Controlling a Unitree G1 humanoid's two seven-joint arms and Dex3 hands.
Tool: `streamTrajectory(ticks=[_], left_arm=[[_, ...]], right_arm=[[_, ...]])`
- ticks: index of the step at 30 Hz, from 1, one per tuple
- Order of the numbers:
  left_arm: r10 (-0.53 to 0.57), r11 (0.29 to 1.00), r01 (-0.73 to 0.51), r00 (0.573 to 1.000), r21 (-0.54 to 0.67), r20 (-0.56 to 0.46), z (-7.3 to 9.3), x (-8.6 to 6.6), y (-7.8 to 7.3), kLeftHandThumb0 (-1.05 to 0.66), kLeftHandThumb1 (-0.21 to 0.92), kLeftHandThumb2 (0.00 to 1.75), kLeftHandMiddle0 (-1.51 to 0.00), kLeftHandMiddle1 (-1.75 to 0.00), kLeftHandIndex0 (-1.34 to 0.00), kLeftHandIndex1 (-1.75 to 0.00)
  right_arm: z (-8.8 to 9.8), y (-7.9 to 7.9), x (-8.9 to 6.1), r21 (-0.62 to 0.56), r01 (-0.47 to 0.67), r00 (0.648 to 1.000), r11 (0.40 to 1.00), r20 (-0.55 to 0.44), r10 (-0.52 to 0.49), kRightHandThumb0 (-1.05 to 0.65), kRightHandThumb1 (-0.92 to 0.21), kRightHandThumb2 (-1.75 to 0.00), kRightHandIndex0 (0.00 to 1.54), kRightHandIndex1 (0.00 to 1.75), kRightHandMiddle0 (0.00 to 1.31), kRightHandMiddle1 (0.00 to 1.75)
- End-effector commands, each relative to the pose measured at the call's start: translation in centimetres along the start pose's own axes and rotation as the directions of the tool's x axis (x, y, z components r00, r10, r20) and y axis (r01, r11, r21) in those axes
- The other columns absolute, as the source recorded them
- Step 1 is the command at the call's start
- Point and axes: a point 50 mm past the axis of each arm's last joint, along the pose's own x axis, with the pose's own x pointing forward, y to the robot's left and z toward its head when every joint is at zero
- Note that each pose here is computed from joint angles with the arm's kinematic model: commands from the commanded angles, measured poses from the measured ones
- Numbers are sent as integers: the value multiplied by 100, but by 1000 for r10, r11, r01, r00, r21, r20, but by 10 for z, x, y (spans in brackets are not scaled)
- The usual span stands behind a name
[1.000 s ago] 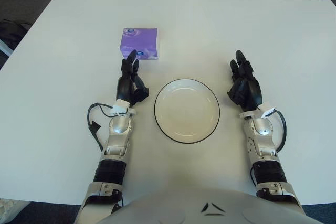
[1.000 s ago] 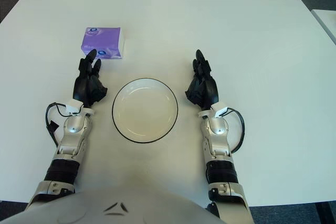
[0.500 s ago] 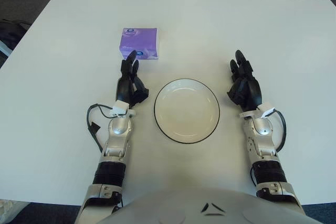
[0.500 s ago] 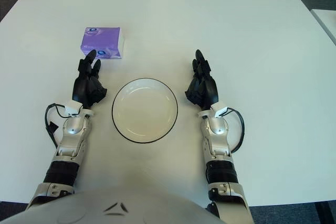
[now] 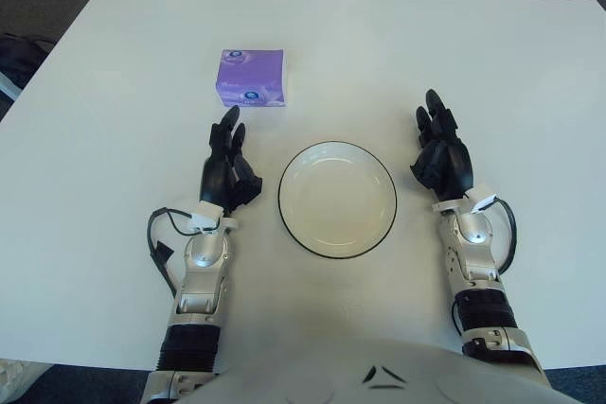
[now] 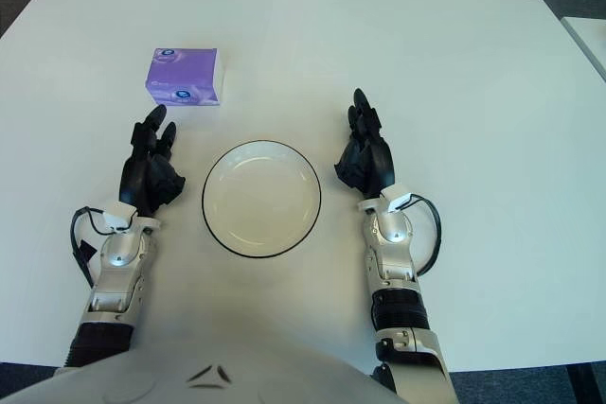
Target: Put the tissue paper into the plate.
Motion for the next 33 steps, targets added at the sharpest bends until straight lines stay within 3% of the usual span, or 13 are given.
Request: streamTrajectory(ticks=[1, 9, 12, 16, 19, 33], left_arm=[[53, 996, -59, 995, 66, 85, 14, -1, 15, -85, 92, 113, -30, 0, 0, -55], [89, 979, -134, 958, 151, 271, 32, 1, 21, -90, 92, 113, -23, 0, 0, -45], [166, 919, -290, 898, 266, 407, 41, 15, 41, -94, 92, 107, -16, 0, 0, -35], [236, 856, -420, 837, 301, 494, 48, 26, 69, -97, 92, 98, -9, 0, 0, -26], [253, 837, -454, 816, 306, 519, 50, 29, 78, -98, 92, 94, -7, 0, 0, -23], [252, 833, -461, 809, 305, 532, 46, 31, 80, -98, 92, 92, -6, 0, 0, -22]], right_arm=[[-33, -2, -27, 16, 24, 981, 1000, -195, -20, -85, -92, -106, 0, 0, 0, 5], [-34, -1, -26, 17, 28, 980, 999, -200, -24, -85, -92, -105, 0, 0, 0, 5], [-35, -1, -25, 15, 31, 979, 999, -203, -27, -85, -92, -105, 0, 0, 0, 6], [-36, 0, -25, 14, 31, 978, 999, -206, -28, -85, -92, -105, 0, 0, 0, 7], [-37, 0, -24, 15, 32, 978, 999, -207, -28, -85, -92, -105, 0, 0, 0, 7], [-40, 2, -23, 18, 30, 977, 999, -211, -26, -84, -92, -105, 0, 0, 0, 8]])
